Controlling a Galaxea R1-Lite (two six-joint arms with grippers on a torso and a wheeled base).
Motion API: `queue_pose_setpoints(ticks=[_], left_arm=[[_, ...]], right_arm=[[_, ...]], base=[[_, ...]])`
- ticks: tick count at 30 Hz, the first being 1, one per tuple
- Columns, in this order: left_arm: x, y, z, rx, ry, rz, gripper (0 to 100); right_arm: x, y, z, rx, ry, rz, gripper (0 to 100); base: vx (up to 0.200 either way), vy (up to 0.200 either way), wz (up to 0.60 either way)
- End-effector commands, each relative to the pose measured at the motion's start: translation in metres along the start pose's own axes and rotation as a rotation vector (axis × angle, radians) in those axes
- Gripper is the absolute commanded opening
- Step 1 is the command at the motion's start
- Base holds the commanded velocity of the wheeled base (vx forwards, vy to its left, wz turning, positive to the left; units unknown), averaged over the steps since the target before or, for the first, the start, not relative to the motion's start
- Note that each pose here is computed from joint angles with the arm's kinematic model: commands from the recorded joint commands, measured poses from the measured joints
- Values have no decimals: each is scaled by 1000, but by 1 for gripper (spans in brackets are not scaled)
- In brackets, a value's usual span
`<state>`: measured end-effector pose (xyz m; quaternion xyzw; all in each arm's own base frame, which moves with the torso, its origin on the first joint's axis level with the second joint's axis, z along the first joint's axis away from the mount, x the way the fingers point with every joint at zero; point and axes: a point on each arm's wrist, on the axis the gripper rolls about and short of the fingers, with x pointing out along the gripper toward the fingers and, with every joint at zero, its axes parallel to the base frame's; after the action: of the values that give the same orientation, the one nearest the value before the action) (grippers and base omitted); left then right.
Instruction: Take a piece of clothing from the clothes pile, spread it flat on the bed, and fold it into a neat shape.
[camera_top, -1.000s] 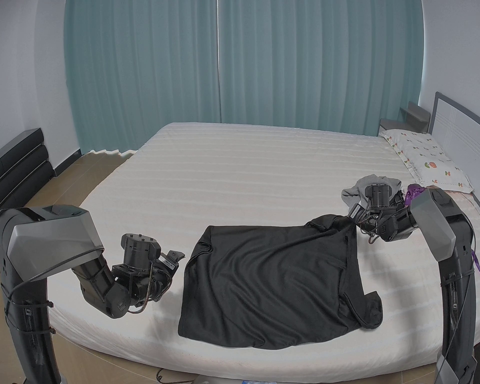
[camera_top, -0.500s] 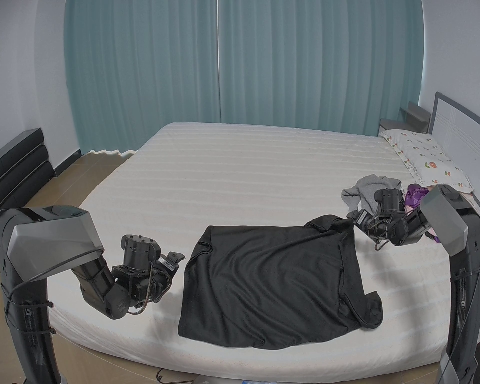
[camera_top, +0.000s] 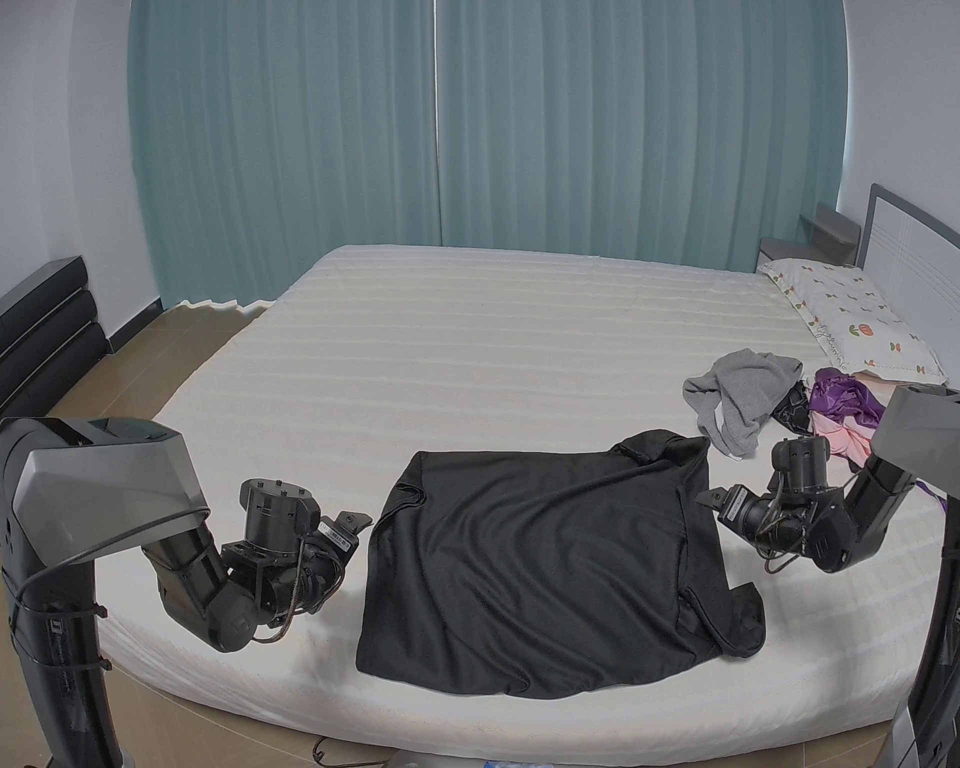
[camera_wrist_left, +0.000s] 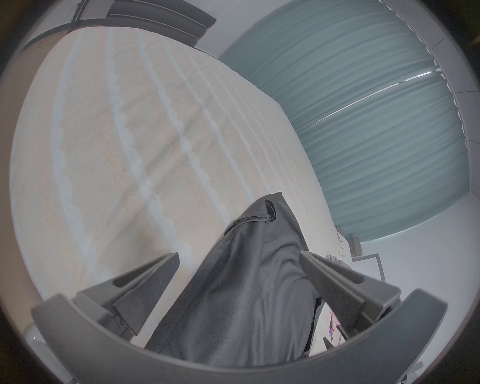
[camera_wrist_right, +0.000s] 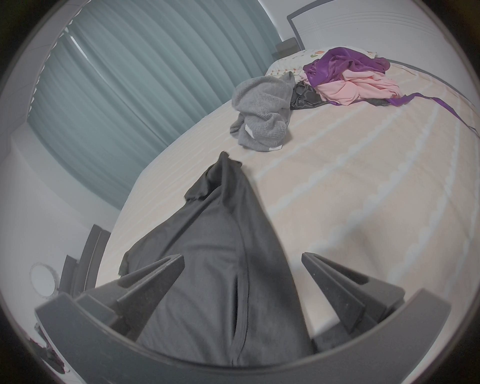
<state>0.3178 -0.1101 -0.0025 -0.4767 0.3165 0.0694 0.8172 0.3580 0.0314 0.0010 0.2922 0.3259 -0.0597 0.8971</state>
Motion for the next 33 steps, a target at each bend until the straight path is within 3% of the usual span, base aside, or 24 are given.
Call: queue_pose_setpoints(ticks=[1, 8, 20, 33], left_arm=[[-8, 5, -9, 32, 16, -17, 100], [-7, 5, -10, 33, 16, -19, 100], [-8, 1, -9, 23, 13, -41, 100], [-11, -2, -16, 37, 27, -51, 100]], right_arm=[[-61, 14, -20, -35, -17, 82, 100], [-66, 15, -31, 42, -21, 81, 100], [-63, 9, -43, 55, -9, 85, 100], [-65, 7, -46, 48, 1, 75, 100]], base=[[-200, 0, 0], [-200, 0, 0], [0, 0, 0], [0, -200, 0]])
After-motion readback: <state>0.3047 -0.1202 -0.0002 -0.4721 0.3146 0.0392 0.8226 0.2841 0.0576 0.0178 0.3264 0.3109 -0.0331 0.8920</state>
